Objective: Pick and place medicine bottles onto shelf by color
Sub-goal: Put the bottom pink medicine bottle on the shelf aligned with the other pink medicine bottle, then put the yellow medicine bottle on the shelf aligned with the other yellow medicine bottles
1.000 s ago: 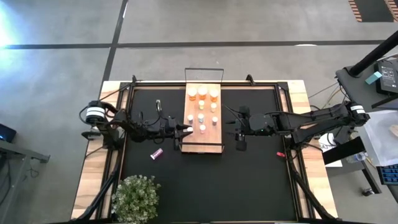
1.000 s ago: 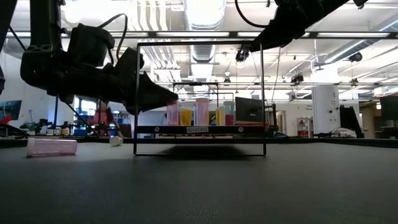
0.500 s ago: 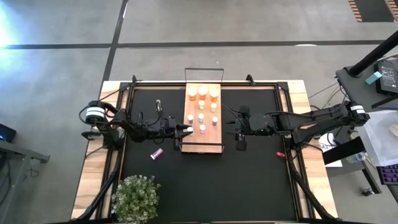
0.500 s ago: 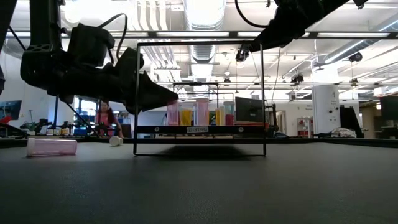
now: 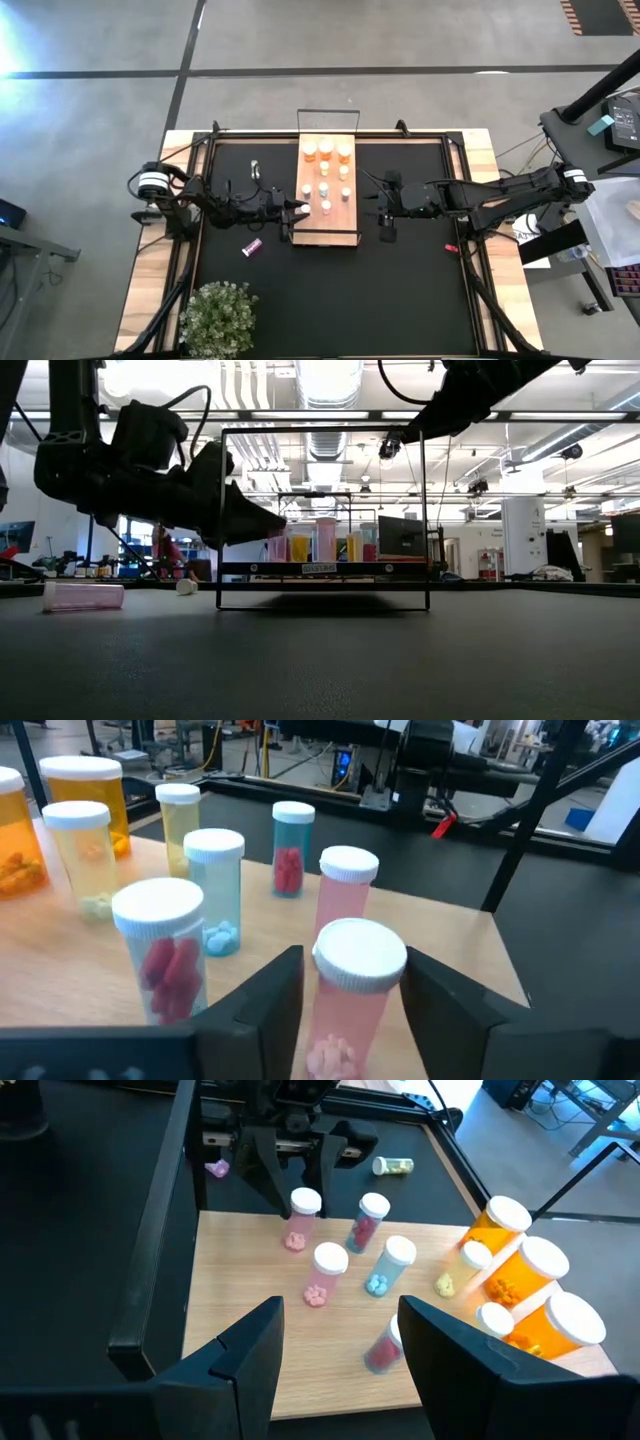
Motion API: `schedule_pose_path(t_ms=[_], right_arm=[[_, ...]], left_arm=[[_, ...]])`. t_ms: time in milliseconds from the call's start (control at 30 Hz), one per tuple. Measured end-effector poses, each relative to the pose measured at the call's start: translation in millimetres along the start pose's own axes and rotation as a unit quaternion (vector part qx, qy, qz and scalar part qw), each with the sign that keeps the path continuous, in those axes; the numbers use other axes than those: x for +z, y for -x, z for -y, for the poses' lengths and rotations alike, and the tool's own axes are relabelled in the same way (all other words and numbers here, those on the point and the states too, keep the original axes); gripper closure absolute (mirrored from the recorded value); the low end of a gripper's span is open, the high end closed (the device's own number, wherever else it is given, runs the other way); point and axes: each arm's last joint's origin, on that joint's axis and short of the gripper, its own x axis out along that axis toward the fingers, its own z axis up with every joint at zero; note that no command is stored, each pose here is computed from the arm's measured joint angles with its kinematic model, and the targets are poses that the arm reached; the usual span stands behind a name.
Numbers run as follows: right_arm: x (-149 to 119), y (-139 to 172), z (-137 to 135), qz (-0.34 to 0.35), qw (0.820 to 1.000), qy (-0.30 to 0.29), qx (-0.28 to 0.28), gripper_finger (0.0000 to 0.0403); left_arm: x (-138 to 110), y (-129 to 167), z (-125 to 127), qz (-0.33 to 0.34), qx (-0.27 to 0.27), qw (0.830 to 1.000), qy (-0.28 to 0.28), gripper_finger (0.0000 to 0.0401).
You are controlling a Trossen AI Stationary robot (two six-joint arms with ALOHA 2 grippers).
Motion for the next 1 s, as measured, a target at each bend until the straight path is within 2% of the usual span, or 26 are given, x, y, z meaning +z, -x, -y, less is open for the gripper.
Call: schedule_pose_path(t_ms=[200,367,633,1000], right_arm=[[0,0,0,0.0,1.0,0.0,0.0,0.0213],[0,0,0,0.0,1.0,0.0,0.0,0.0213],[0,0,0,-0.002,1.0,0.0,0.0,0.0213],[-1,0,0,-0.005,1.0,-0.003,0.0,0.0213]], left_arm=[[1,0,0,0.005,-0.001,1.0,0.0,0.0213],[3,1,0,0.011,-0.001,1.0,0.0,0.0194],[11,10,1,0.021,-0.006,1.0,0.001,0.019],[26,28,2,-0.003,-0.002,1.0,-0.001,0.019]])
